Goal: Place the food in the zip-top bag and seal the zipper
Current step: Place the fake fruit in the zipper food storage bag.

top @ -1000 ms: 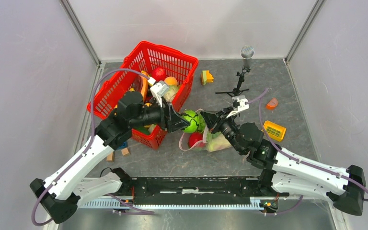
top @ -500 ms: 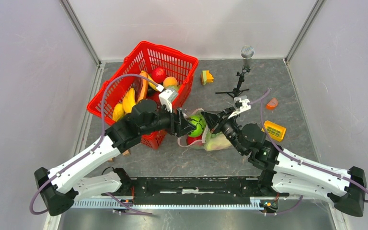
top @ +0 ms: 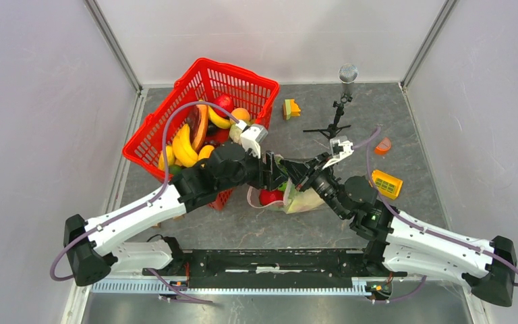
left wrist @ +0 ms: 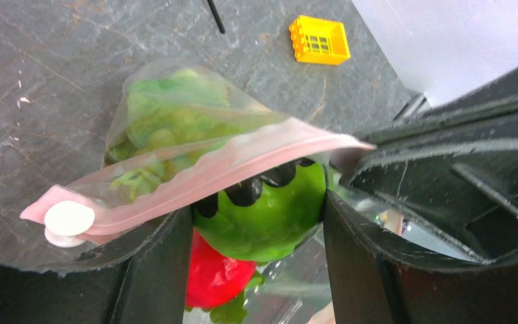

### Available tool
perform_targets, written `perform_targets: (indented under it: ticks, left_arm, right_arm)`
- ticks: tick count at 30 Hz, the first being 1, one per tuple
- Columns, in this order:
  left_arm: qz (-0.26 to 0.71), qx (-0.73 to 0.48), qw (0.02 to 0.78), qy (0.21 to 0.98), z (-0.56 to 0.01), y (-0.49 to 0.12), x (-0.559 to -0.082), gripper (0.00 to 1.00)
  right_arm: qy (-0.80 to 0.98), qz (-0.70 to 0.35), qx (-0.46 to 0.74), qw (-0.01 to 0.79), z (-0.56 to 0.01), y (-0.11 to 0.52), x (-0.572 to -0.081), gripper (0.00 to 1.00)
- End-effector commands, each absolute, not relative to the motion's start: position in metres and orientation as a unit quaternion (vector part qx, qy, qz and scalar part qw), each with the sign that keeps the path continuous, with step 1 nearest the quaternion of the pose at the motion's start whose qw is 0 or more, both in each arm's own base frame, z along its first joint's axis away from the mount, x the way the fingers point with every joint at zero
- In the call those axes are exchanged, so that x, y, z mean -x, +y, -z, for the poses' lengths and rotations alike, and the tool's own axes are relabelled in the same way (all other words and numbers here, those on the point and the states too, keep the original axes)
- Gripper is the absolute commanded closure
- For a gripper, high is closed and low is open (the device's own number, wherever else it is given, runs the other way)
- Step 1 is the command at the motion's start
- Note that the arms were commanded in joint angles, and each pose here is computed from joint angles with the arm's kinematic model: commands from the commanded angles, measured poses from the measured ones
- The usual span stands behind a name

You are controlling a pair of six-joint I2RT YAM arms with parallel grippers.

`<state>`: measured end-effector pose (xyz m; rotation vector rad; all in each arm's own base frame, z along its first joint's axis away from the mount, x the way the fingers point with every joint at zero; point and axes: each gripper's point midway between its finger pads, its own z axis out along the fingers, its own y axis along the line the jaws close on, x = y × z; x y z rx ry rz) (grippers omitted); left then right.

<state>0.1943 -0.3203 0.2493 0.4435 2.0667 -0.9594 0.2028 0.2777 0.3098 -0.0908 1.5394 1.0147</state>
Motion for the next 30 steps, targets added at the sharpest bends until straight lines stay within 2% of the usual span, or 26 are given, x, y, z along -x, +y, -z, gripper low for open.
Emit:
perform_targets:
  ticks: [1, 6, 12, 19, 22, 25, 30]
  left_arm:
    - [0.418, -0.115, 0.461, 0.774, -0.295, -0.334, -0.214, 0.51]
    - [0.498, -0.096, 0.447, 0.737, -0.305, -0.36, -0.209, 0.5]
    - [0.452, -0.118, 0.436, 0.769, -0.269, -0.372, -0.215, 0.45]
    - [0.475, -0.169, 0.434, 0.746, -0.276, -0.379, -0.199, 0.11]
    - [0.47, -0.201, 0.426, 0.746, -0.279, -0.376, -0.19, 0.03]
    - [0.462, -0.218, 0.422, 0.748, -0.28, -0.371, -0.185, 0.08]
    - [0.451, -0.241, 0.407, 0.757, -0.274, -0.365, -0.177, 0.27]
  right_arm:
    - [0.607, -0.503, 0.021, 0.614, -0.349, 0.274, -0.191, 0.93]
    - [0.602, -0.504, 0.009, 0.619, -0.348, 0.267, -0.191, 0.93]
    - [0.6, -0.501, -0.001, 0.624, -0.347, 0.261, -0.192, 0.93]
    - [0.603, -0.485, -0.027, 0.633, -0.344, 0.247, -0.197, 0.92]
    - [0.61, -0.467, -0.049, 0.638, -0.337, 0.235, -0.201, 0.92]
    - [0.613, -0.455, -0.065, 0.643, -0.334, 0.225, -0.203, 0.91]
    - [0.616, -0.449, -0.068, 0.644, -0.332, 0.221, -0.204, 0.91]
